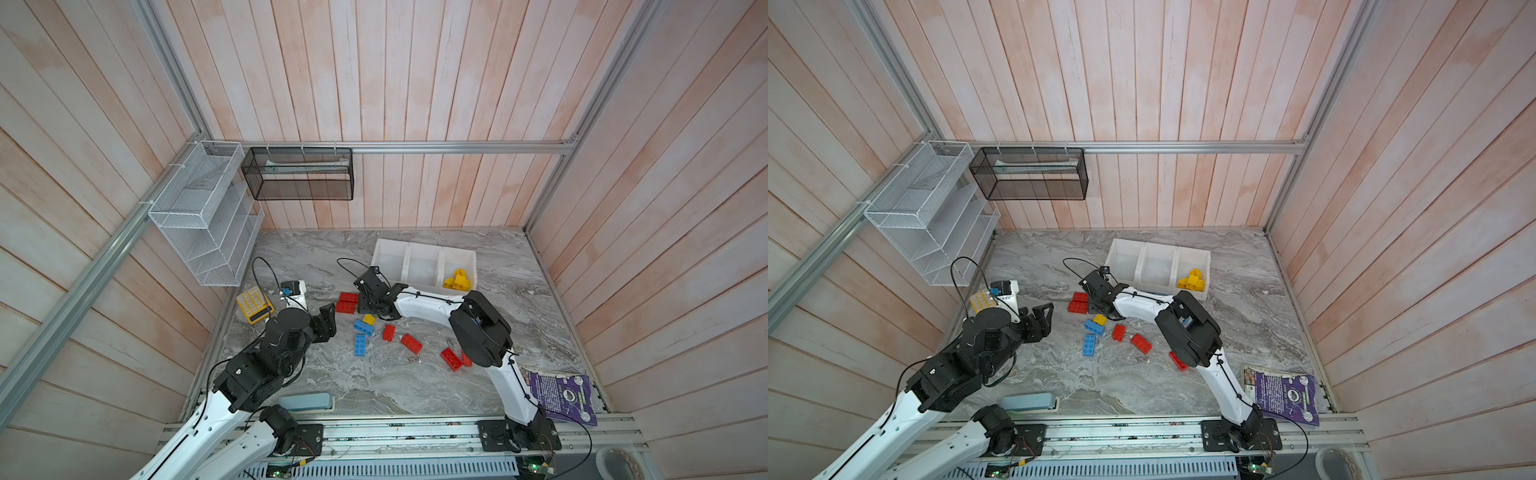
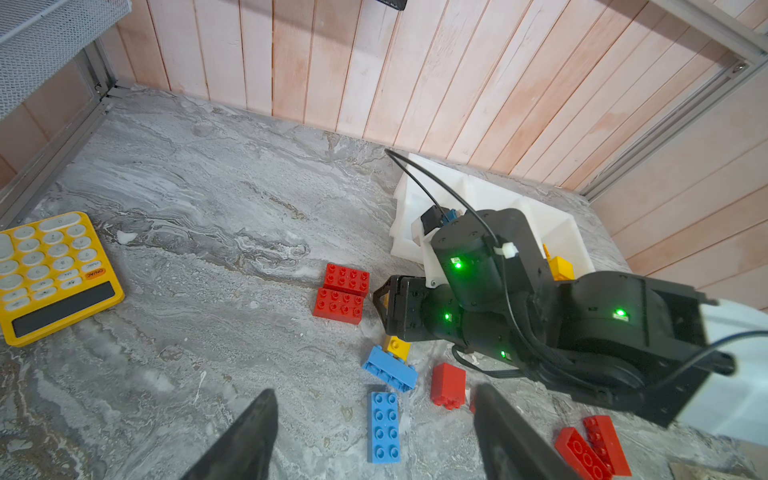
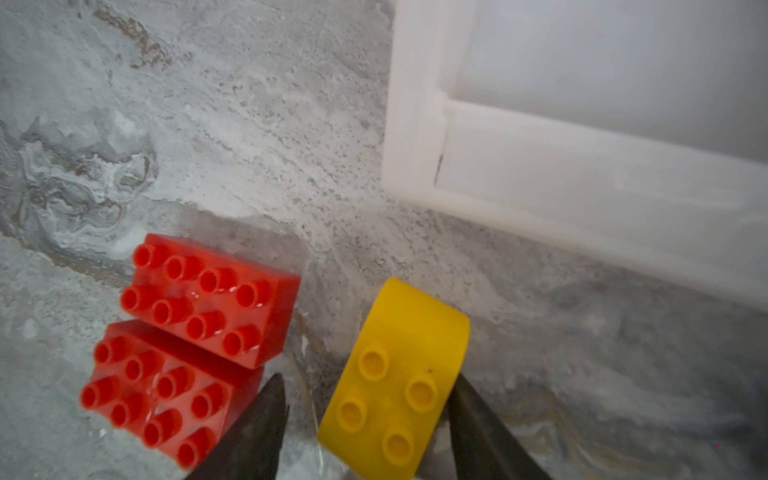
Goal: Sort the legos into containers by color
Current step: 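Reach the right gripper to a yellow brick near the red bricks and grasp, then lift the yellow brick with the right gripper and drop it into the bin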
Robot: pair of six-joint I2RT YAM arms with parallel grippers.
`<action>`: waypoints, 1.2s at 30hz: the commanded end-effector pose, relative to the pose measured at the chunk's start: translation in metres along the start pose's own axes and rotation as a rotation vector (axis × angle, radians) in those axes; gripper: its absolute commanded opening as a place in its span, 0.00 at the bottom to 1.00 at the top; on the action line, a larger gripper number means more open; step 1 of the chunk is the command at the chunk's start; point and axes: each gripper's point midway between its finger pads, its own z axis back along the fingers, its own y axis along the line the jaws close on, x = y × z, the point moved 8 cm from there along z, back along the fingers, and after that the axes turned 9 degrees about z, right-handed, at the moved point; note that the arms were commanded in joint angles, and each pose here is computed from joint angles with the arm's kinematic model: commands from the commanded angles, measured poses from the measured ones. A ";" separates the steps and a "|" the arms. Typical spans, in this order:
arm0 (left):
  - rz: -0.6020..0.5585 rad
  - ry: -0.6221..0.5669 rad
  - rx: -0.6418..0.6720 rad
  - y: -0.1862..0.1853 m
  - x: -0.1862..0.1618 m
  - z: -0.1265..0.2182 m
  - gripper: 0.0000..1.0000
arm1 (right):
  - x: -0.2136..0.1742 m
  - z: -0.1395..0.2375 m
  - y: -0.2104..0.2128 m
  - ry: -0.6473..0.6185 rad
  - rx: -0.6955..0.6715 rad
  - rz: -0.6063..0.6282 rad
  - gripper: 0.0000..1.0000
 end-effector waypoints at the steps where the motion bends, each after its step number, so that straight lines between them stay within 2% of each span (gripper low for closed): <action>1: -0.021 -0.004 0.017 0.004 -0.003 0.000 0.76 | -0.007 -0.010 -0.002 0.024 -0.047 0.015 0.58; 8: -0.019 0.025 0.014 0.004 -0.007 -0.001 0.76 | -0.009 -0.013 -0.005 0.022 -0.078 0.035 0.47; 12: -0.013 0.037 0.007 0.004 -0.008 0.000 0.76 | -0.007 -0.008 -0.005 0.011 -0.064 0.036 0.37; 19: -0.007 0.060 0.000 0.003 -0.007 0.003 0.76 | 0.005 0.020 -0.003 -0.045 -0.029 0.037 0.31; 28: -0.002 0.120 -0.030 -0.008 -0.009 -0.005 0.76 | 0.029 0.107 -0.016 -0.174 0.096 0.026 0.29; 32: -0.012 0.177 -0.016 -0.014 -0.017 -0.024 0.77 | 0.040 0.149 -0.048 -0.235 0.133 -0.005 0.29; 36: -0.032 0.246 0.022 -0.019 -0.030 -0.050 0.77 | 0.046 0.179 -0.103 -0.286 0.127 -0.064 0.30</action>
